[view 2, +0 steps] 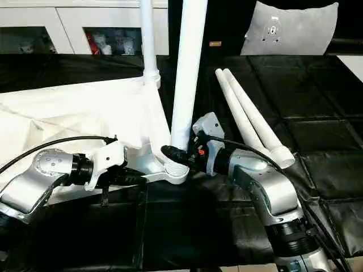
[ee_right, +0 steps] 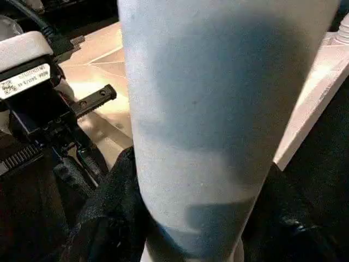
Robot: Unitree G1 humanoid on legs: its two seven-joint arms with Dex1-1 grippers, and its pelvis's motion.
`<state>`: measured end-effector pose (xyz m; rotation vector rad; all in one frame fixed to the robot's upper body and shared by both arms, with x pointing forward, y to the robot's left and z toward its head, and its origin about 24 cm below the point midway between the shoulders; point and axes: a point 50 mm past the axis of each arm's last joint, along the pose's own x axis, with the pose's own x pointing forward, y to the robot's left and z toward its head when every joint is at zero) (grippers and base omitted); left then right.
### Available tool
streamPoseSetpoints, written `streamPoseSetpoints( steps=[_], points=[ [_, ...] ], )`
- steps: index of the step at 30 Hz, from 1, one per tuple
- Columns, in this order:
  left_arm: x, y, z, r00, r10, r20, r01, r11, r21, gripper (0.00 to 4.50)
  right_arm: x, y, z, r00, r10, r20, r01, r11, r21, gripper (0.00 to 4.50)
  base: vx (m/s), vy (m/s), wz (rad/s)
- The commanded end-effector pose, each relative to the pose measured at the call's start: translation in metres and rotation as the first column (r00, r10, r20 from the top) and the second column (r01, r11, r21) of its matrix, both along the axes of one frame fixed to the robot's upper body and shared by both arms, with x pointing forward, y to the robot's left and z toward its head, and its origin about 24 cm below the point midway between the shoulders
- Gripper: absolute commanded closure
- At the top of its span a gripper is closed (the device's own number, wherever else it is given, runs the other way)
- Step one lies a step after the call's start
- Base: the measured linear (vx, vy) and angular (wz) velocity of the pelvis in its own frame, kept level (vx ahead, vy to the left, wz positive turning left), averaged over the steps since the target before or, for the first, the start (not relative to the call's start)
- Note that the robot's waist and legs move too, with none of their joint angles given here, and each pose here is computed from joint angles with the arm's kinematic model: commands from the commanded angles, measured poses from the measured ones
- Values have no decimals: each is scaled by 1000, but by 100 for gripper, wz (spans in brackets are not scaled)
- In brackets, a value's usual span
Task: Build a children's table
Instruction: Insert table leg to table base
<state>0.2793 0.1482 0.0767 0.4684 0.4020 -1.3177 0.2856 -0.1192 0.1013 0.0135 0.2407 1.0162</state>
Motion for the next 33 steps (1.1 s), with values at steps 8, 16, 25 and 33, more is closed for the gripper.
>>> streamPoseSetpoints(
  steps=[8, 16, 25, 33],
  points=[
    [3, 0, -2, 1000, -17, 4, 17, 1000, 4, 450, -7, -24, -35, 978, -138, -156, 145, 989, 39, 261, 0, 0, 0],
    [5, 3, -2, 1000, -22, 20, 21, 1000, 23, 450, -27, -20, -42, 998, -57, -26, 55, 995, -82, 261, 0, 0, 0],
    [5, 6, -3, 999, -41, 22, 40, 998, 46, 450, -38, -9, -51, 993, 116, -28, -119, 977, -178, 261, 0, 0, 0],
    [9, 8, 2, 996, -79, 34, 76, 995, 70, 450, -54, -2, -62, 961, 231, -153, -251, 960, -125, 261, 0, 0, 0]
  ],
)
